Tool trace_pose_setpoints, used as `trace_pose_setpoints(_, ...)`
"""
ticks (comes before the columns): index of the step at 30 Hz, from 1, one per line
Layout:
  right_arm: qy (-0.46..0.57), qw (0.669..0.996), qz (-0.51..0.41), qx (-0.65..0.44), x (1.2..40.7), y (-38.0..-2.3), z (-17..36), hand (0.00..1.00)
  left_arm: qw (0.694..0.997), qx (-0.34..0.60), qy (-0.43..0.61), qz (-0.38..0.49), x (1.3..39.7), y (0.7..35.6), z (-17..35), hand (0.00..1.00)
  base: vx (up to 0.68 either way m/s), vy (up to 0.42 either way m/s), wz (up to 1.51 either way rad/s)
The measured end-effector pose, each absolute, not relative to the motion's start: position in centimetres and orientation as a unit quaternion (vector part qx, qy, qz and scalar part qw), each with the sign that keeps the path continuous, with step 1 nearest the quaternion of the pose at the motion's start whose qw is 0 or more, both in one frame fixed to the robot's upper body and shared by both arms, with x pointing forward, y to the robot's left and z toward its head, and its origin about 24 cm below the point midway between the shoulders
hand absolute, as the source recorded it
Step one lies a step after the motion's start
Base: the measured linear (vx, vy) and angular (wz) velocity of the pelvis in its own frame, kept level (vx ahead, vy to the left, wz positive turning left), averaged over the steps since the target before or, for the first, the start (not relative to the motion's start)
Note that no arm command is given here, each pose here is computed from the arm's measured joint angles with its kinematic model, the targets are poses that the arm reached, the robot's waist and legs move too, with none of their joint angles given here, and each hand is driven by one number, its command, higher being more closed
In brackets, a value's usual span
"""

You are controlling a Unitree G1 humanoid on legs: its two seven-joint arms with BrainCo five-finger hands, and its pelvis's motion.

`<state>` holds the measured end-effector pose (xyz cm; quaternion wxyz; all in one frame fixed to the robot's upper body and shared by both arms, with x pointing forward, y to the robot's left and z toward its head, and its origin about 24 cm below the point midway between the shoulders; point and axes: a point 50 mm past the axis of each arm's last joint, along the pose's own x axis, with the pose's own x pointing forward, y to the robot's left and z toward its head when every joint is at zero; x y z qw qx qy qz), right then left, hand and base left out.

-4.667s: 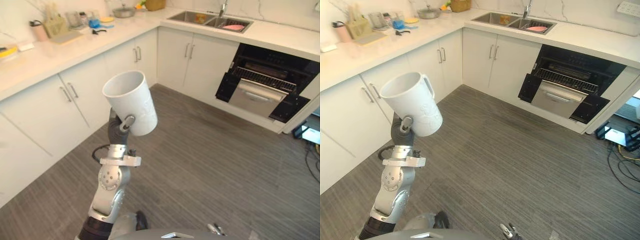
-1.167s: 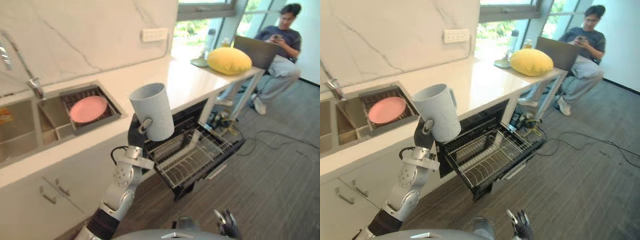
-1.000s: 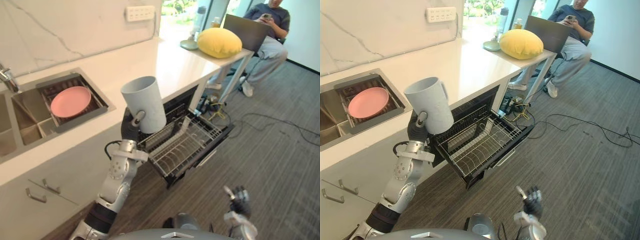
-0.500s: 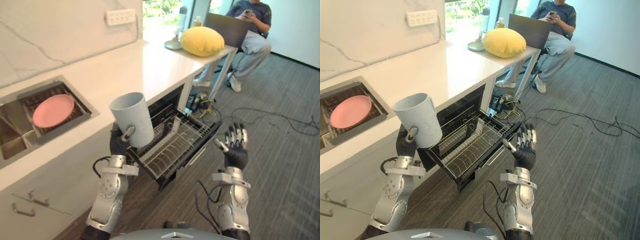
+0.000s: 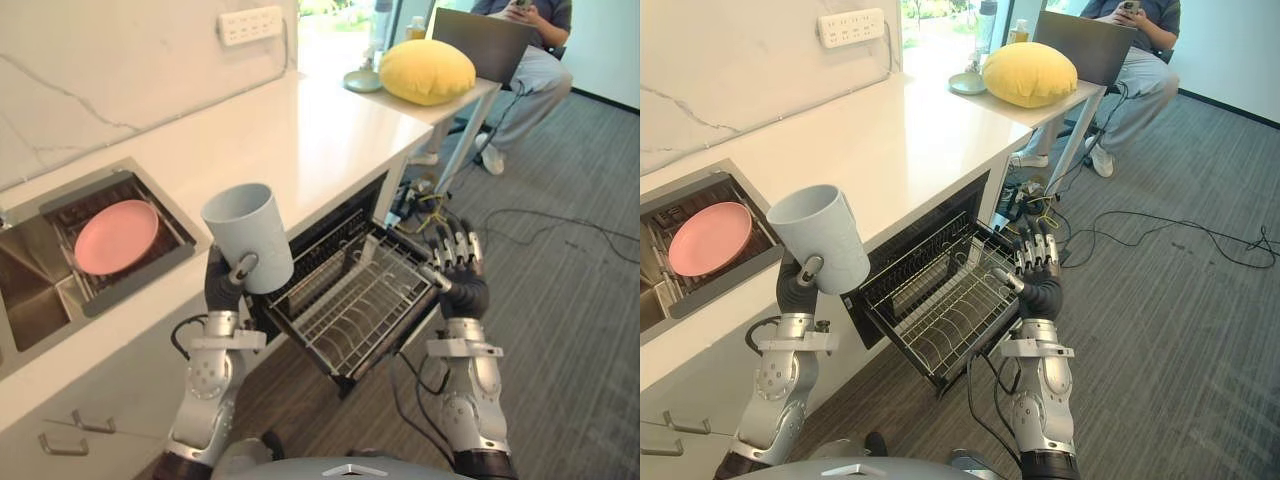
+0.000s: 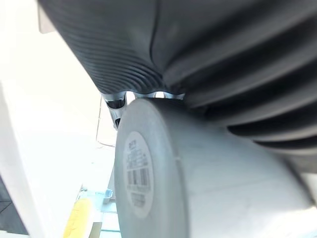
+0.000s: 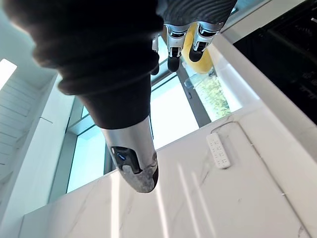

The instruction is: Walk over to the sink, pick up the cup, carry it to the dishwasher, place the cup inside the dishwasher, then close the dishwasher door

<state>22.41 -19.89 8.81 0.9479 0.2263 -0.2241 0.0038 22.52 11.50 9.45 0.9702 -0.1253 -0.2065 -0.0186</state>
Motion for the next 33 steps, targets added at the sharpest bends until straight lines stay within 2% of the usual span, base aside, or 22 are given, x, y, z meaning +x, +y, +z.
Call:
trace_pose_setpoints(3, -0.249, 0.940, 0.017, 0.233, 22.2, -19.6, 10.2, 0.00, 0.967, -0.098, -0.233, -0.022, 23.2, 11.0, 10.5, 1.00, 0.02, 0.070, 0.13)
trace_pose_setpoints(11, -0.218, 0.938, 0.084, 0.255, 23.1, -16.9, 10.3, 0.00, 0.968, 0.003, -0.249, 0.017, 24.1, 10.1, 10.1, 1.00, 0.00, 0.045, -0.05)
trace_pose_setpoints(20, -0.191, 0.924, 0.179, 0.280, 23.9, -12.0, 11.9, 0.00, 0.962, 0.068, -0.253, 0.074, 24.0, 9.1, 9.1, 1.00, 0.00, 0.029, -0.09)
trace_pose_setpoints(33, -0.122, 0.930, 0.185, 0.292, 23.9, -9.2, 11.1, 0.00, 0.939, 0.167, -0.292, 0.074, 23.6, 7.0, 8.4, 1.00, -0.01, 0.029, -0.04)
